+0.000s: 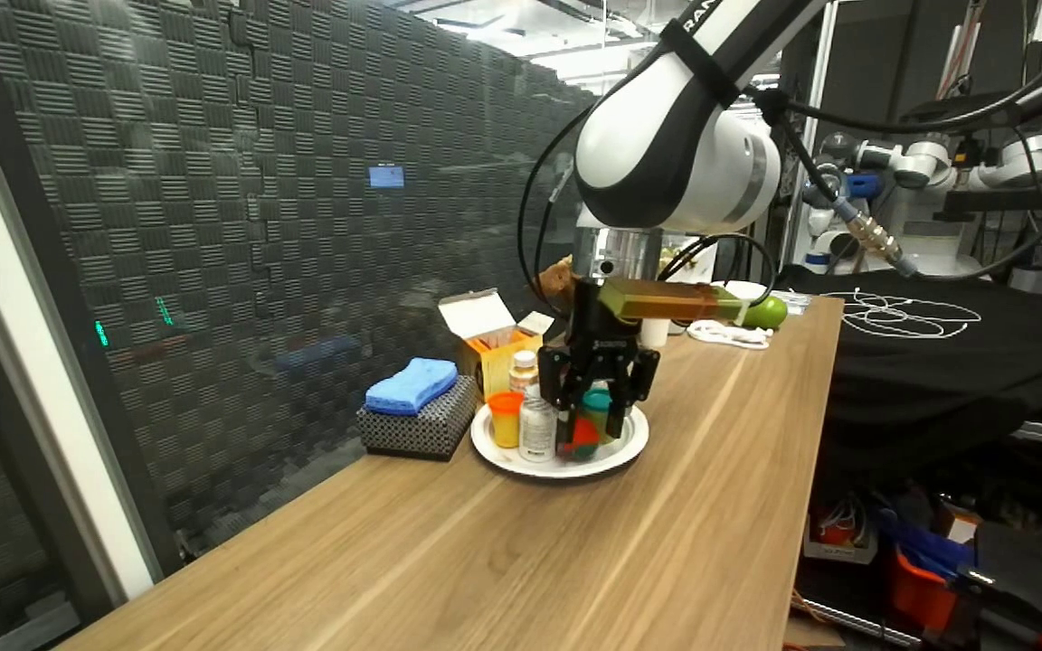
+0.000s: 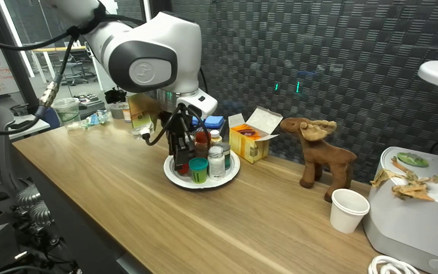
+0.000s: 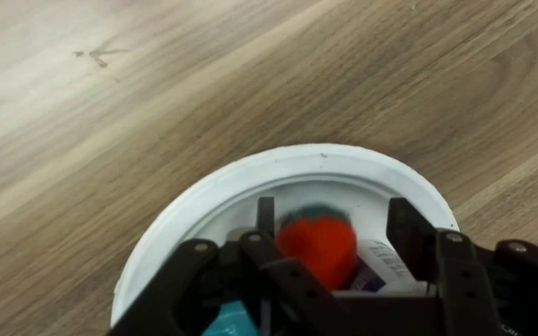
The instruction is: Put all the containers on the white plate
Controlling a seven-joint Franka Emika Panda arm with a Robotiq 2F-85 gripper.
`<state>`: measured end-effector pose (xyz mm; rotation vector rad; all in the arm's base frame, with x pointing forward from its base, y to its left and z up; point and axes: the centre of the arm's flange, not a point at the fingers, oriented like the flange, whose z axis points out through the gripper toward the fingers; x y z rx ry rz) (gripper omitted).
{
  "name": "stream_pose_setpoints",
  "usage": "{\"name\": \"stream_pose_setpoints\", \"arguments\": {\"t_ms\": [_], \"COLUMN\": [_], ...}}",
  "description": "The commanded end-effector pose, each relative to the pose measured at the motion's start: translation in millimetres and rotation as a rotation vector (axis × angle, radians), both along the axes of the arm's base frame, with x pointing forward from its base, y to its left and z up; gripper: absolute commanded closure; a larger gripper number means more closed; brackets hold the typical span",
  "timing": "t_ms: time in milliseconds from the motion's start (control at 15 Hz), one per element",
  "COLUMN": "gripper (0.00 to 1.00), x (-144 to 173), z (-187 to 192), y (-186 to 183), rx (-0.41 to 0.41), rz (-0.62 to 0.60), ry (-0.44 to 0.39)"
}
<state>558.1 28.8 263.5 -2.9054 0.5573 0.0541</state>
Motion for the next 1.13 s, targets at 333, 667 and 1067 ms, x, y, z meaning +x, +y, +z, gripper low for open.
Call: {"name": "stream_pose_setpoints", "arguments": {"t_ms": [333,667,1067], "gripper": [0.00,0.00,0.00], "x": [-25,-62,-78], "z": [76,148,162], "y": [-6,-28,-39], "rx": [0.040,0.122,0.140], "rz": [0.009,0.056,0.105], "ry": [-0.003,0.069,0.123]}}
